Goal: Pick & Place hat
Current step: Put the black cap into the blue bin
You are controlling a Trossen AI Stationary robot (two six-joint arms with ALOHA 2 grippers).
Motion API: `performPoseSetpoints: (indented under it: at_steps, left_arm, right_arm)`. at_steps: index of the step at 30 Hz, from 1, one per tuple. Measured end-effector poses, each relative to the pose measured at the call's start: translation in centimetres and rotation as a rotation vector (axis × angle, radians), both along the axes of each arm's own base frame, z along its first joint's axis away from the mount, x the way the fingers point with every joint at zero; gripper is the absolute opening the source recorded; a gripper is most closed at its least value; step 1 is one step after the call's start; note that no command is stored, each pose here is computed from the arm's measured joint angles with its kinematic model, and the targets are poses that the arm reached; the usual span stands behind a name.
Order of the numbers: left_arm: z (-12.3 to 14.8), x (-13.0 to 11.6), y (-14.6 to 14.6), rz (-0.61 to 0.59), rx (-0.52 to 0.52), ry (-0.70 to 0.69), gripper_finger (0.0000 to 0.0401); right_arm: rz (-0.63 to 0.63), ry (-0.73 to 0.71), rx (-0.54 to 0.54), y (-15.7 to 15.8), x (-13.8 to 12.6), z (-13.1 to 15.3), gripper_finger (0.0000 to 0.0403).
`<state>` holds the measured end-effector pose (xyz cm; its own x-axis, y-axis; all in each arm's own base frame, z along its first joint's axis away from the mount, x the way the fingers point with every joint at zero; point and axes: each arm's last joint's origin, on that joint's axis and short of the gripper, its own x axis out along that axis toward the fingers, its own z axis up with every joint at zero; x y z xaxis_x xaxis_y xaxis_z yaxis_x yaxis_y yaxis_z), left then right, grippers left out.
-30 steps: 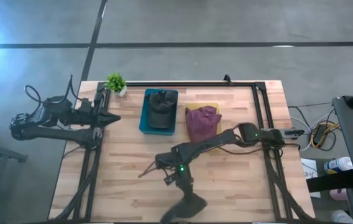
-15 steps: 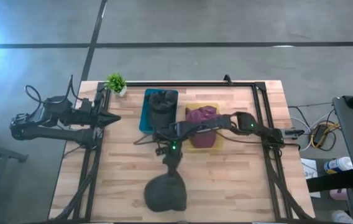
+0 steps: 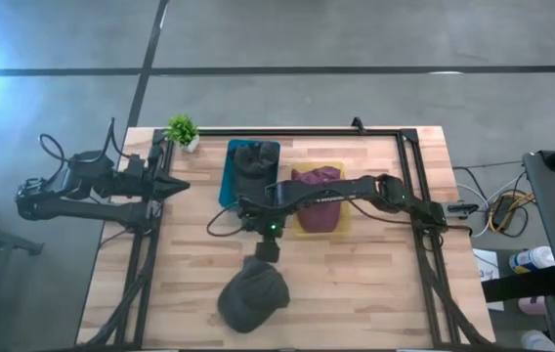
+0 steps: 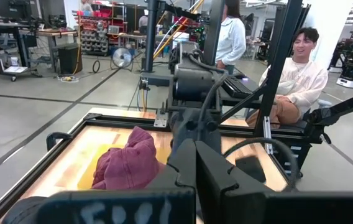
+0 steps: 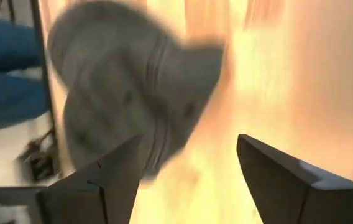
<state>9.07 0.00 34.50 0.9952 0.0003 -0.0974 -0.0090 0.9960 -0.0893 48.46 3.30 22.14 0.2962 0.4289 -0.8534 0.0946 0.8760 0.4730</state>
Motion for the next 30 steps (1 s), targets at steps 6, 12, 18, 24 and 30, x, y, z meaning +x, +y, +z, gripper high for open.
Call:
performPoseSetpoints:
  at_steps: [6, 12, 18, 24, 30]
  left_arm:
    - [0.0, 0.0, 0.0, 0.000, 0.000, 0.000, 0.0000]
    - [0.0, 0.0, 0.0, 0.000, 0.000, 0.000, 0.0000]
    - [0.0, 0.0, 0.0, 0.000, 0.000, 0.000, 0.0000]
    - [0.0, 0.0, 0.0, -0.001, 0.000, 0.000, 0.0000]
    - [0.0, 0.0, 0.0, -0.001, 0.000, 0.000, 0.0000]
  right_arm:
    - [0.015, 0.233, 0.185, 2.8, -2.6, -1.6, 0.0255]
    - [-0.147, 0.136, 0.275, 5.8, -4.5, -0.5, 0.0240]
    - [-0.536, 0.093, 0.323, 5.4, -9.4, -1.2, 0.0231]
    - [-0.819, 0.033, 0.648, 6.0, -13.2, -5.1, 0.0231]
    - [-0.954, -0.013, 0.754, 7.4, -14.8, -8.5, 0.0231]
